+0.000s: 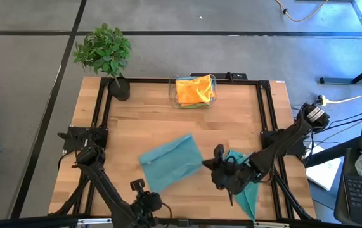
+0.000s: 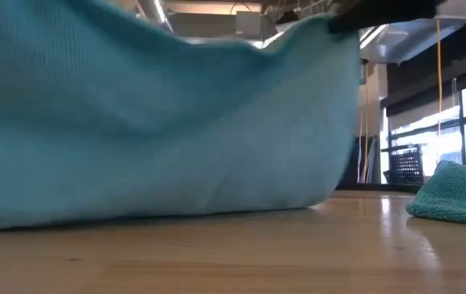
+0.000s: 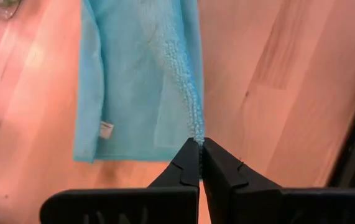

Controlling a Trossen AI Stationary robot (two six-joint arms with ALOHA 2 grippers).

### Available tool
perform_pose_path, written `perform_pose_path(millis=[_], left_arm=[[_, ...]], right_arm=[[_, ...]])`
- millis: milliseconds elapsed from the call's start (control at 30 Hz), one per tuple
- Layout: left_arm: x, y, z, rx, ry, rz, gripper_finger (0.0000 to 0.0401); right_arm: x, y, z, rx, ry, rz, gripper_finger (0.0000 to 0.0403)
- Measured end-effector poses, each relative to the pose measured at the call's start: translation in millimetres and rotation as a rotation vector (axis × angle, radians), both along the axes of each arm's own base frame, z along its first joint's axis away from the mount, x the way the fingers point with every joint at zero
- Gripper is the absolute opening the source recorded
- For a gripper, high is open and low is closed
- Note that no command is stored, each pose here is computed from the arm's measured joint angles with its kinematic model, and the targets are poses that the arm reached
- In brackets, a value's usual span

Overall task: Fold microfiber towels
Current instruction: Fold the top blue microfiber towel

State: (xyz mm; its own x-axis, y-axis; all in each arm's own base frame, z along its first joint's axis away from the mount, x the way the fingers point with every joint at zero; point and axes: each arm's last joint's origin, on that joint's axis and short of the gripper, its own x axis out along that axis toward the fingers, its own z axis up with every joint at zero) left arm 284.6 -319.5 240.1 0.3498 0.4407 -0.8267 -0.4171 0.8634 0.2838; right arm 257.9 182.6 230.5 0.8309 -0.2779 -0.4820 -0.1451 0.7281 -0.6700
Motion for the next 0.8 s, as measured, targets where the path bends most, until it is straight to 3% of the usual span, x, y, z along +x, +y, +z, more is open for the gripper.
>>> perform_pose_path(millis=[200, 400, 600, 800], left_arm=[[14, 15, 7, 0.122, -0.045, -0.075, 0.0], [29, 36, 21, 0.191, -0.048, -0.115, 0.0], [23, 60, 65, 0.178, -0.098, -0.149, 0.0], [4, 83, 113, 0.172, -0.191, -0.178, 0.0]], right_arm=[[-5, -5, 13, -0.024, -0.029, 0.005, 0.0009], [-10, -7, 10, -0.021, 0.039, 0.027, 0.0014], [-4, -15, 11, -0.012, 0.048, 0.029, 0.0006], [24, -44, 28, 0.125, 0.068, 0.022, 0.0016]])
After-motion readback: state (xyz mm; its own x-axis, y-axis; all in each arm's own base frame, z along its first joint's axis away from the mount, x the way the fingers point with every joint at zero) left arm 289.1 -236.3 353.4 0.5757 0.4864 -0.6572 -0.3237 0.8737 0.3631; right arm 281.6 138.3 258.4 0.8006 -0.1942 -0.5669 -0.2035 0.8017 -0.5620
